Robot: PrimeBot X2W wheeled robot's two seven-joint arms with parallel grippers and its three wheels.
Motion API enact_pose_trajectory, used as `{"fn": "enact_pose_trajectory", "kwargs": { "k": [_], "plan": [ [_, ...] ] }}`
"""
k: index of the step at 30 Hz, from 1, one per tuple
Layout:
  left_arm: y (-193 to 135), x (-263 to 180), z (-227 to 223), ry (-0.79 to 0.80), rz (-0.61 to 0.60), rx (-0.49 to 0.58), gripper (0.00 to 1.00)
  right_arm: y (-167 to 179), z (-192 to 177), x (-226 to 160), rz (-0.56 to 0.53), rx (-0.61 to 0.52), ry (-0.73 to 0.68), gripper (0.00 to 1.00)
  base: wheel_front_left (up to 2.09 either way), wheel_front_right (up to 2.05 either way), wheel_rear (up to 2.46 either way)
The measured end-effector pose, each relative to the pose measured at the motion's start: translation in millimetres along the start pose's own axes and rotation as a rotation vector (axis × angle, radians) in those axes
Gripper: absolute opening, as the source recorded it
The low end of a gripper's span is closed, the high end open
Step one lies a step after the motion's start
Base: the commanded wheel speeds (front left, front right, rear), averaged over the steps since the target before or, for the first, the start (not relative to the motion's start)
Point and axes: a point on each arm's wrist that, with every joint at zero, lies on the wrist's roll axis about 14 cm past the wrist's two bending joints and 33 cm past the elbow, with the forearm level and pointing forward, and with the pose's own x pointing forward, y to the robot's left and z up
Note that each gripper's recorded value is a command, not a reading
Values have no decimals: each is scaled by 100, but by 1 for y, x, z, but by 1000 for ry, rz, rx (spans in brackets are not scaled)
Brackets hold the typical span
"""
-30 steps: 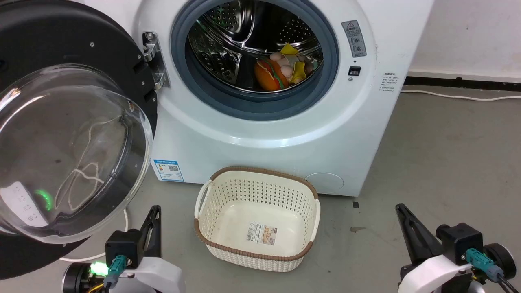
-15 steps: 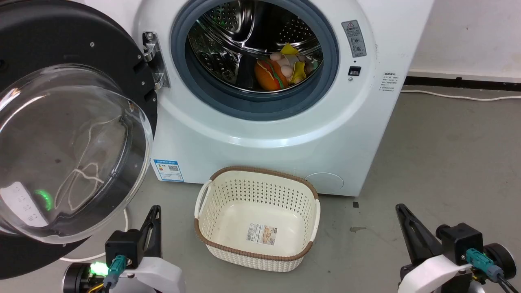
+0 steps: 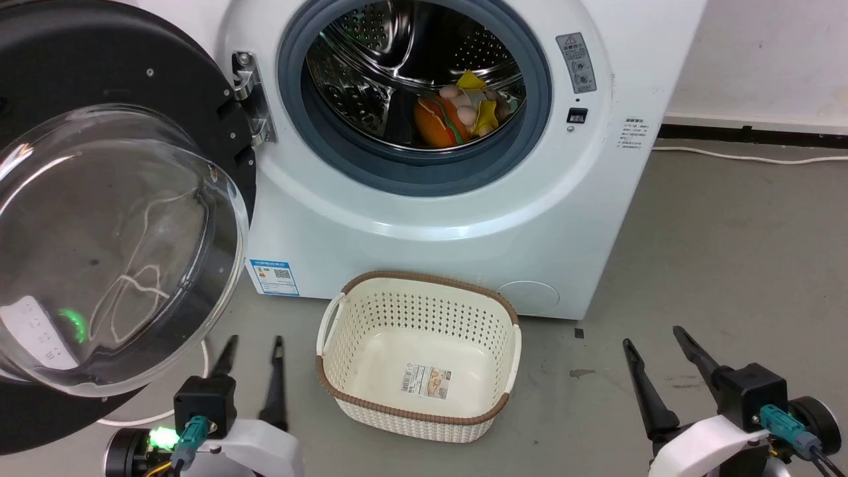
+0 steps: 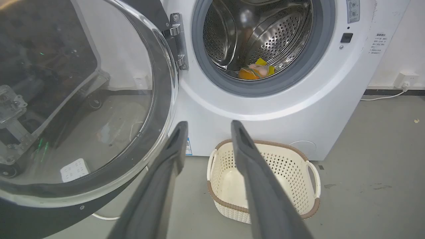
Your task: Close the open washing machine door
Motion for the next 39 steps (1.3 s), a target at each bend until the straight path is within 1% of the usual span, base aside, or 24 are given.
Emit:
{"fn": "enact_pose_trajectory", "kwargs": {
  "k": [12,19,35,37,39],
  "plan": [
    [0,-2,1,-15,0,-1,100,-2,2,1,-5,9,-19,100,0,0,0],
    [6,-6,3,-30,18,-1,100,5,7,5,16,8,-41,100,0,0,0],
    [36,-28,5,-56,112,-5,100,45,13,20,138,7,-78,100,0,0,0],
    [41,-31,5,-61,128,-5,100,51,14,22,159,8,-82,100,0,0,0],
    [51,-36,7,-70,167,-3,100,68,12,26,207,11,-83,100,0,0,0]
  ]
}}
